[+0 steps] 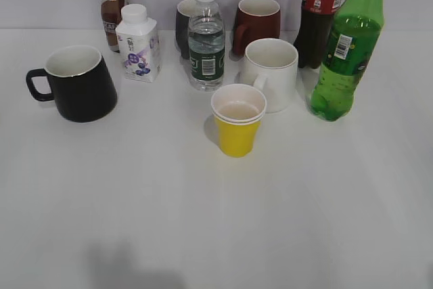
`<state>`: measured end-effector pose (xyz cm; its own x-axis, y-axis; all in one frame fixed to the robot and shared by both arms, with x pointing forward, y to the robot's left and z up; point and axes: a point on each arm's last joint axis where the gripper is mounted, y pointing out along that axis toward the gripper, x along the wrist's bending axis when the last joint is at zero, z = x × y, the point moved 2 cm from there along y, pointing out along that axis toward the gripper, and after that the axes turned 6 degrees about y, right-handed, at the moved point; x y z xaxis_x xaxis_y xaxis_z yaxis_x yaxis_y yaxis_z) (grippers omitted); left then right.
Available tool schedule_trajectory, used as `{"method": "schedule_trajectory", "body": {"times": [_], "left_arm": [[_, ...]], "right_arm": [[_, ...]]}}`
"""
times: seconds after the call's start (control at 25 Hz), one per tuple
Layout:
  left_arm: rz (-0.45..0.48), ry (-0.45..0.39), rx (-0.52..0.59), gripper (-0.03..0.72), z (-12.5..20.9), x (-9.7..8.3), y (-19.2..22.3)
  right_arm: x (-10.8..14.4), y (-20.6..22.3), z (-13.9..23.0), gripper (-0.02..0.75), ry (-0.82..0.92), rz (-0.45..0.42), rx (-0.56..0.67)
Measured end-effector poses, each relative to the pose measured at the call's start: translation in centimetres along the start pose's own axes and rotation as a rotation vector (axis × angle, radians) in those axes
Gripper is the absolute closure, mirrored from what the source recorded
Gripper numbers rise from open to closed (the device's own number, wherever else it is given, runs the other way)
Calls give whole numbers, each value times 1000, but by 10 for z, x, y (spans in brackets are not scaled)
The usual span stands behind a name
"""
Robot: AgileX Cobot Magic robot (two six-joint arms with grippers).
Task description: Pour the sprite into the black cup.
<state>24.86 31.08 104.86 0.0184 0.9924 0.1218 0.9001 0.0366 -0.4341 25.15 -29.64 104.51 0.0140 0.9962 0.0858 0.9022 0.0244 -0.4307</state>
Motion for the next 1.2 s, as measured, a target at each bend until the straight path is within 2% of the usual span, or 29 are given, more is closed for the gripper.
{"method": "schedule_trajectory", "body": {"times": [0.24,0.4,0.48,0.56,0.64,0.72,0.84,0.92,1.2], "left_arm": [[-1,0,-5,156,-1,0,0],[11,-11,-82,156,-11,-1,-5],[45,-39,-208,157,-25,-4,-7],[59,-68,-427,165,-50,-4,-12],[47,-74,-585,176,-71,-3,-7],[27,-53,-670,181,-87,-3,13],[21,2,-698,183,-97,-7,57],[35,20,-671,183,-99,-12,87],[91,28,-411,183,-79,-25,188]], "right_arm": [[0,0,0,164,0,0,0],[0,0,0,164,0,0,0],[0,0,0,164,0,0,0],[0,0,0,164,0,0,0],[0,0,0,164,0,0,0],[0,0,0,164,0,0,0],[0,0,0,164,0,0,0],[0,0,0,164,0,0,0],[0,0,0,164,0,0,0]]}}
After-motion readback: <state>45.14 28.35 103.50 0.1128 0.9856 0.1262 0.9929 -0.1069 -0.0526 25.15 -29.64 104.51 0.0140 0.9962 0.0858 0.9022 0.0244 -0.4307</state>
